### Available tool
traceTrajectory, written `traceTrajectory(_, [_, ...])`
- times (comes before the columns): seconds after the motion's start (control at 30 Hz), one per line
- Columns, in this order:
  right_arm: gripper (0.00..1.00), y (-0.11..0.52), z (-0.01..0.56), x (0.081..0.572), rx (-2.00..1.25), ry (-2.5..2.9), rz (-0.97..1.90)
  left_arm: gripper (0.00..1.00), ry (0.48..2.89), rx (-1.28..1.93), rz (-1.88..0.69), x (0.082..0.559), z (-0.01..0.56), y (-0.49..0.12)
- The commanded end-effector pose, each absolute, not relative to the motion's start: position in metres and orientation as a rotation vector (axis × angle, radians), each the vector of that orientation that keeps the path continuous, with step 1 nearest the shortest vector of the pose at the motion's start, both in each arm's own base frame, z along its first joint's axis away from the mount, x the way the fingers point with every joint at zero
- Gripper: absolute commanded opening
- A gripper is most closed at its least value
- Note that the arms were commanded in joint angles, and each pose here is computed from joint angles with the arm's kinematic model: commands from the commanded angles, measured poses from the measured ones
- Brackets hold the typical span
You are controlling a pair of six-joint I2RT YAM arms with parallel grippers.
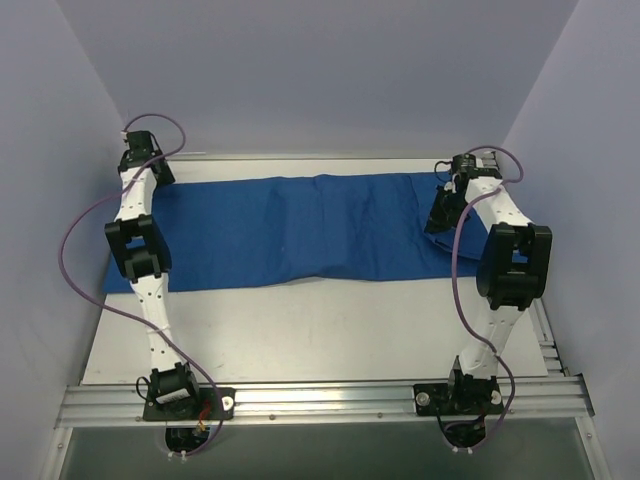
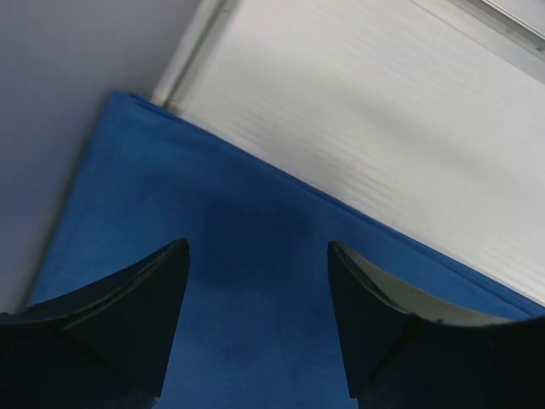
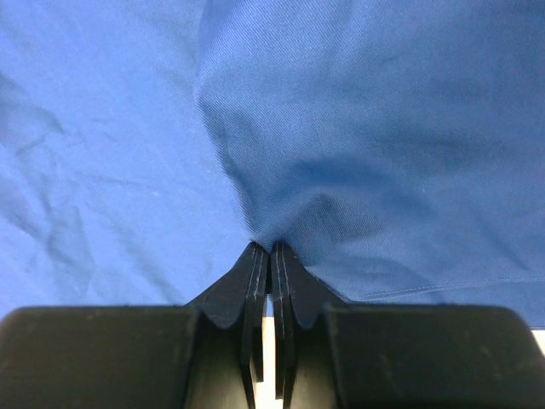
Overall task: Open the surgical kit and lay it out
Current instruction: Open the surgical kit at the center of the board.
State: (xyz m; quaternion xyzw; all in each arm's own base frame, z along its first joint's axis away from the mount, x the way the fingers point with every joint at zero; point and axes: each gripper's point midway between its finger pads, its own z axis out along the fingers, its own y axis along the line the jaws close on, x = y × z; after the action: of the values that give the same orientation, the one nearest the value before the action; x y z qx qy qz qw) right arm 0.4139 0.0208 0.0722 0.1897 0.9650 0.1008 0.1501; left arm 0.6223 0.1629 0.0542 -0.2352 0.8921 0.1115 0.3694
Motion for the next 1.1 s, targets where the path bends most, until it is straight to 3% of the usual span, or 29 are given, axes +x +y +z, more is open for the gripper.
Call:
traceTrajectory(0.0, [0.0, 0.031, 0.067, 0.402, 0.544, 2.804, 0.32, 0.75, 2.211, -0.583, 0.304, 0.624, 0.104, 0.188])
traceTrajectory(0.3, [0.0, 0.033, 0.056, 0.395, 0.555, 2.823, 0.331, 0.78, 2.152, -0.516, 0.286, 0.64, 0.095, 0.211])
traceTrajectory(0.47, [0.0, 0.032, 0.054, 0.396, 0.556, 2.824, 0.325, 0.78, 2.147, -0.468, 0.462, 0.638, 0.084, 0.236])
traceTrajectory(0.73, [0.0, 0.032, 0.053, 0.396, 0.561, 2.816, 0.327, 0.77, 2.157, -0.44, 0.516, 0.64, 0.066, 0.249])
traceTrajectory(1.07, [0.0, 0.032, 0.052, 0.396, 0.57, 2.811, 0.329, 0.75, 2.17, -0.397, 0.415, 0.645, 0.064, 0.244])
